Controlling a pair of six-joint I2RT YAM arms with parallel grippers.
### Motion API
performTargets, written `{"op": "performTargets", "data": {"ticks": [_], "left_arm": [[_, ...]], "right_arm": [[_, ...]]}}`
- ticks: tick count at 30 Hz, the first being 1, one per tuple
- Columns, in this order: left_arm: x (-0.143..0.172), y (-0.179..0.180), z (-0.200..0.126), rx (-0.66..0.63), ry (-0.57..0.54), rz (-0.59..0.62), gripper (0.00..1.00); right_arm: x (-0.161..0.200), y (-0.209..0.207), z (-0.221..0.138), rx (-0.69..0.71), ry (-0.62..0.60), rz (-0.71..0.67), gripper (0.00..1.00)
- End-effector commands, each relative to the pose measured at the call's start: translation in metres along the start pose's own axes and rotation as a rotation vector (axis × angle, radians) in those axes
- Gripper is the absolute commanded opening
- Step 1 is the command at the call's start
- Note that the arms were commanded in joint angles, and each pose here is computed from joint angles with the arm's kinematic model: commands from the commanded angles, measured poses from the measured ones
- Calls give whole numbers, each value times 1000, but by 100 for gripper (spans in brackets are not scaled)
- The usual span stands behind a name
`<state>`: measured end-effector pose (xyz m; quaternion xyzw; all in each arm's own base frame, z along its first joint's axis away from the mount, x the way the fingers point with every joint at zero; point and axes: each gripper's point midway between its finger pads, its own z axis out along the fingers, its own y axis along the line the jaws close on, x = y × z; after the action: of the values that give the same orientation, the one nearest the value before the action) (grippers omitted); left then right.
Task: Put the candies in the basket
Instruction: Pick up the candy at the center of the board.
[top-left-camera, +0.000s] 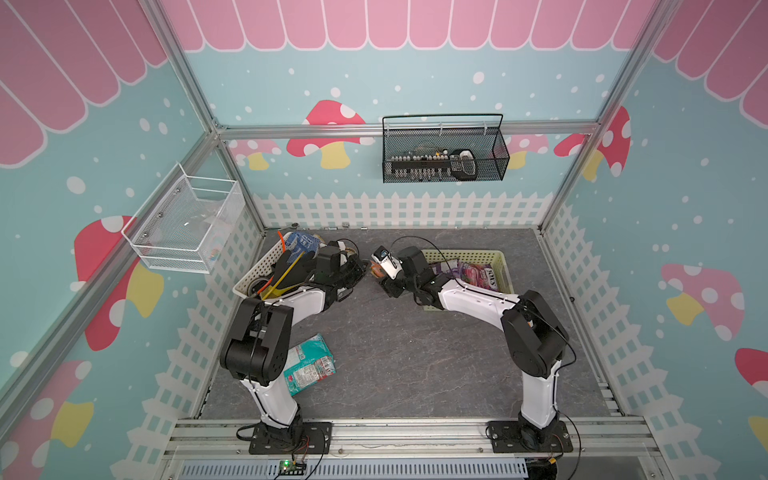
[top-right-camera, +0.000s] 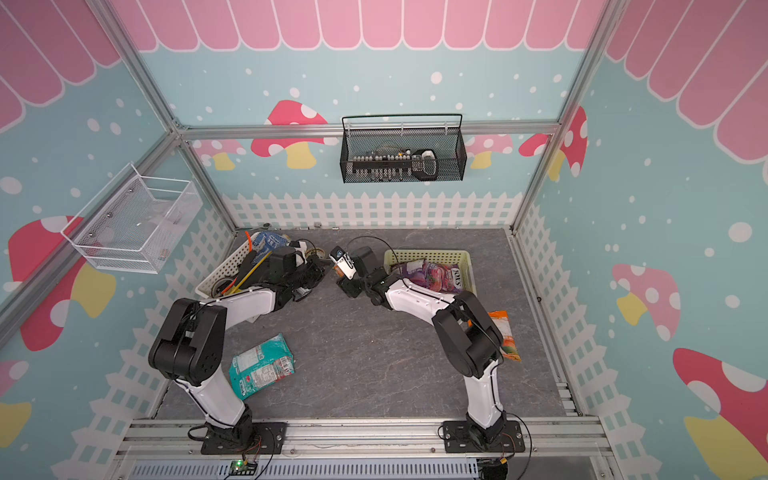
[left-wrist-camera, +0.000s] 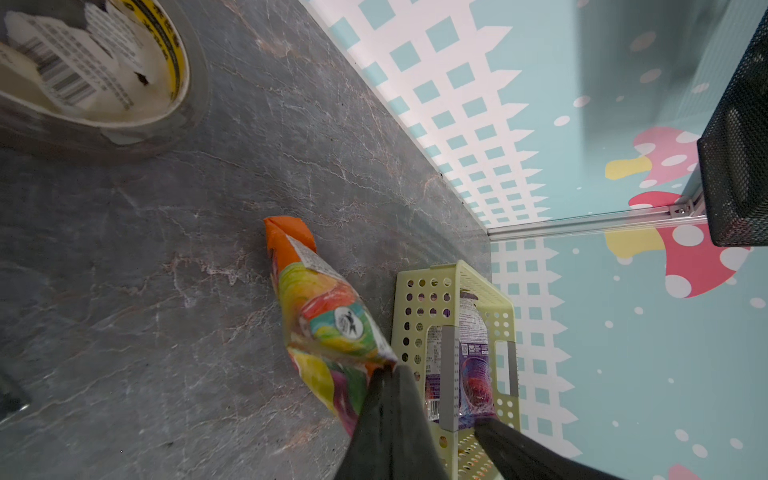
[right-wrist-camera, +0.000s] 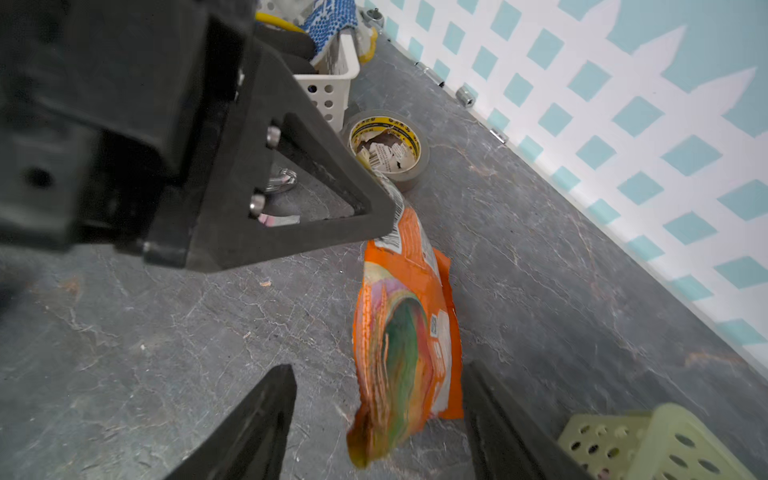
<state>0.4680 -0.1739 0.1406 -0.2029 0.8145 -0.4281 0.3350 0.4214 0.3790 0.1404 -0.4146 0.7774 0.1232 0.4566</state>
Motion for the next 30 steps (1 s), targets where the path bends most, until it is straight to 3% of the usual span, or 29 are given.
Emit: {"op": "performTargets", "data": {"ticks": [1,5,10,12,20,24,30], "left_arm": [[-1,-14,-10,22,4,46,0],[0,-13,-12,15,13,52,0],[-1,-13,-19,19,14,35,0],[-5,-15,-25,29,7,26,0],[-34,-24,-72,58,-68,-14,50],[-48,-34,-103,52,-113,32,63],[-52,-48,-136,22,-149,134,82]], "right_arm": [[-8,11,9,-33,-21,-58,66],[-10,3,13,22,-18,-49,51],[-16,-4,7,58,-32,-44,11],[-21,-2,0,45,-51,-42,0],[-65,-6,-58,6,-175,66,0],[-77,-22,-98,-24,-221,209,0],[-61,-66,-159,-45,-266,491,0]]}}
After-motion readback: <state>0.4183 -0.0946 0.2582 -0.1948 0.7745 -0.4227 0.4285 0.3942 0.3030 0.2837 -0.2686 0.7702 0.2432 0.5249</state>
